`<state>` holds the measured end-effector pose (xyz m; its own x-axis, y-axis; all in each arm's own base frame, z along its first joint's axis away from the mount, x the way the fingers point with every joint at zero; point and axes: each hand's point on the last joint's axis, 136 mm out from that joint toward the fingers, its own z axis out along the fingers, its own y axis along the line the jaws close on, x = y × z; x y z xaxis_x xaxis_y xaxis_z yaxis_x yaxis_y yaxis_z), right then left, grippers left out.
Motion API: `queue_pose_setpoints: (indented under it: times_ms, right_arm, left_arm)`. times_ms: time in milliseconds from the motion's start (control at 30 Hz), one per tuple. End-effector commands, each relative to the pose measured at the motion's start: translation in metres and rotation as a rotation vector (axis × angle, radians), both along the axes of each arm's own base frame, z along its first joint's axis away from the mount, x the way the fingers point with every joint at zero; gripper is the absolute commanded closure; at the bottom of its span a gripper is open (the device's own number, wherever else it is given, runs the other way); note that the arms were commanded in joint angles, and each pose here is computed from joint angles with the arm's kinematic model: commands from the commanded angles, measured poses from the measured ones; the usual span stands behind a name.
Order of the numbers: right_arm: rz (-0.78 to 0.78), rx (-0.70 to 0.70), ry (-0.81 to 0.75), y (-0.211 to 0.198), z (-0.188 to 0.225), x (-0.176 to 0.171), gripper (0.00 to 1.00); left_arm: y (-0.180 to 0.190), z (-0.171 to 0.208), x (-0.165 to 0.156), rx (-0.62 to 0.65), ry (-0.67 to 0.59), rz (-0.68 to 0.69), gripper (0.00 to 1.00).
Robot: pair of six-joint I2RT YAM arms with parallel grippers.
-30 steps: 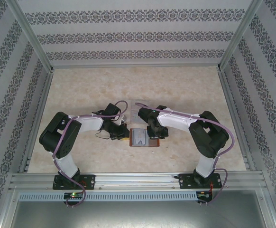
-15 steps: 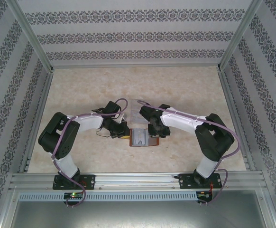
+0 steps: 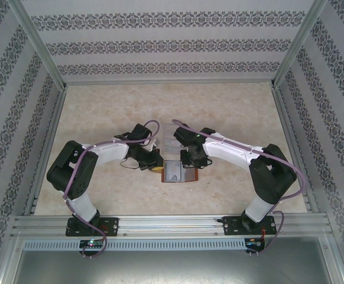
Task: Take the credit cards out of the card holder
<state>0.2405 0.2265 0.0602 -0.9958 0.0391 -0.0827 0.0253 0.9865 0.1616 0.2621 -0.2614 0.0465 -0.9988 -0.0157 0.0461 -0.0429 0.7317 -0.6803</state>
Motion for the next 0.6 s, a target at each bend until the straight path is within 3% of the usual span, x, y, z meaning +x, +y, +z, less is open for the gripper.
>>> queue_pose_setpoints:
  times_ms: [0,567]
  right_arm:
    - [-0.029,0.124,0.013,0.015,0.005,0.001,0.79]
    - [-0.075,0.271,0.062,0.03,-0.011,0.004,0.78]
  left_arm:
    - [-0.012,0.013,0.004,-0.029,-0.011,-0.013,0.94]
    - [-0.022,-0.012,-0.003,0.018,0.039,-0.04,0.97]
